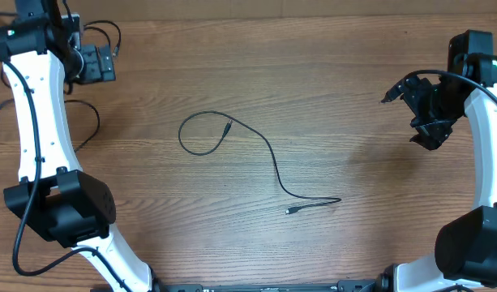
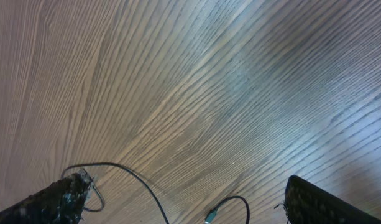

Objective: Untangle cables

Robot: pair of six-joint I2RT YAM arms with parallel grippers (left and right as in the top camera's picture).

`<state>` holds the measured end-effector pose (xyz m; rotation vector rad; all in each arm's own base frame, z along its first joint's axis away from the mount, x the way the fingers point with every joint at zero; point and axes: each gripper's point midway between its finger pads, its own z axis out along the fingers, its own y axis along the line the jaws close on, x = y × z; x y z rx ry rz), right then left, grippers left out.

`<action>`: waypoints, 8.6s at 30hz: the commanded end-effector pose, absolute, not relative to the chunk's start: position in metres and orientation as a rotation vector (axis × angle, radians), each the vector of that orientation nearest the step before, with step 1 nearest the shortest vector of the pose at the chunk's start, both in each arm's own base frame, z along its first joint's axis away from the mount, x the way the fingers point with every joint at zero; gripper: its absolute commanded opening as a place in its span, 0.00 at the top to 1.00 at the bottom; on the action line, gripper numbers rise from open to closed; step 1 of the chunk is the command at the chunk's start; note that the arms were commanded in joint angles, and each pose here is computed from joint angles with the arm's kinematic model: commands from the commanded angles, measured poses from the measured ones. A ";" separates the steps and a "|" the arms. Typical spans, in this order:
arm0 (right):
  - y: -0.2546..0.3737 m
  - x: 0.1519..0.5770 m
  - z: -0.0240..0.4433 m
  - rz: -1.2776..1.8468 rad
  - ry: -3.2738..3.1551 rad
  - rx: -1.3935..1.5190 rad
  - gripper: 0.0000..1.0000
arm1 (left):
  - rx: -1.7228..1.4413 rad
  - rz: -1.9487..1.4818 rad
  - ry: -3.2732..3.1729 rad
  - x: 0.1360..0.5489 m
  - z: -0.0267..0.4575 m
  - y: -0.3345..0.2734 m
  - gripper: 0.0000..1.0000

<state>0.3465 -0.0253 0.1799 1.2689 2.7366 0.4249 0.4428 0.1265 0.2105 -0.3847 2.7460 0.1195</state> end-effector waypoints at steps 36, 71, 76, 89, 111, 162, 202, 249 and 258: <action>-0.027 0.346 0.180 0.414 2.733 1.273 0.00 | -1.953 0.170 2.535 0.245 0.037 0.272 0.71; -0.027 0.346 0.180 0.414 2.733 1.273 0.00 | -1.370 0.570 2.387 0.344 0.123 0.371 0.53; -0.027 0.346 0.180 0.415 2.733 1.273 0.00 | -1.389 0.559 2.504 0.335 0.093 0.363 0.67; -0.027 0.346 0.180 0.414 2.733 1.273 0.00 | -1.307 0.338 2.505 0.353 0.148 0.326 0.52; -0.027 0.346 0.180 0.414 2.733 1.273 0.00 | -1.464 0.104 2.607 0.370 0.068 0.294 0.32; -0.027 0.346 0.180 0.414 2.733 1.273 0.00 | -2.042 0.221 2.362 0.287 0.109 0.303 0.00; -0.027 0.346 0.180 0.414 2.733 1.273 0.00 | -2.063 0.127 2.124 0.322 0.032 0.311 0.00; -0.027 0.346 0.180 0.414 2.733 1.273 0.00 | -1.611 0.044 2.243 0.396 0.105 0.327 0.04; -0.027 0.346 0.180 0.414 2.733 1.273 0.00 | -1.729 0.058 2.407 0.358 0.072 0.300 0.00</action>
